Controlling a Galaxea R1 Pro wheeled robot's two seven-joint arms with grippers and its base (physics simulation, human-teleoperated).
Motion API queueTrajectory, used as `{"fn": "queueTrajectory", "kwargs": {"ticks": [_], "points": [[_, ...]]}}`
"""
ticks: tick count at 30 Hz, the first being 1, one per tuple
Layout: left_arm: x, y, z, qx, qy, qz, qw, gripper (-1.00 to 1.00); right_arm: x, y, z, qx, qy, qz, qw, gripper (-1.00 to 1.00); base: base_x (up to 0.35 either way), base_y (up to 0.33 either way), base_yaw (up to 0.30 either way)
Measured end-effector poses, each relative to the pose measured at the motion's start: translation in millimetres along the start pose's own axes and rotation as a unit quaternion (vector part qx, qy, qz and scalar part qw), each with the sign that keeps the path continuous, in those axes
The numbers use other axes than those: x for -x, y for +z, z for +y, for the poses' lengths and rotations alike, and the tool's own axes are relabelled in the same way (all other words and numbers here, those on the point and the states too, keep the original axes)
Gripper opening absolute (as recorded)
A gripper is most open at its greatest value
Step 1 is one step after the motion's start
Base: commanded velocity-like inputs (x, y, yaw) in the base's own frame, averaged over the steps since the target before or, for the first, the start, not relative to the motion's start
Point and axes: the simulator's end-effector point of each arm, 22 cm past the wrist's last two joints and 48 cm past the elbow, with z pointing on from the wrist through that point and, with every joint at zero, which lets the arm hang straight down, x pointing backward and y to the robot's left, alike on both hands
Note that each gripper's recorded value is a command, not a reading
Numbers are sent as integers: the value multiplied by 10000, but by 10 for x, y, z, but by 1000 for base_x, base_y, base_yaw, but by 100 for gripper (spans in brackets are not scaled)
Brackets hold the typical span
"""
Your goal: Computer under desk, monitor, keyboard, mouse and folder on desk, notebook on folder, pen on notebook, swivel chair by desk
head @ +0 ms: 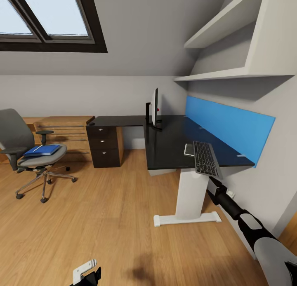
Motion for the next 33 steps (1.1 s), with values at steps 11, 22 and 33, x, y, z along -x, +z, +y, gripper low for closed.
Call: {"fn": "queueTrajectory", "kwargs": {"ticks": [11, 22, 33], "points": [[-1, 0, -1, 1, 3, 1, 10000, 100, -39, 73, 13, 91, 79, -280, 9995, 100, 0, 0, 0], [-1, 0, -7, -7, 9, 1, 10000, 100, 48, 72, 11, 107, -13, -551, 9984, 100, 0, 0, 0], [-1, -1, -8, -8, 10, 1, 10000, 100, 258, 9, 53, 326, 487, -1014, 9931, 100, 0, 0, 0]]}}
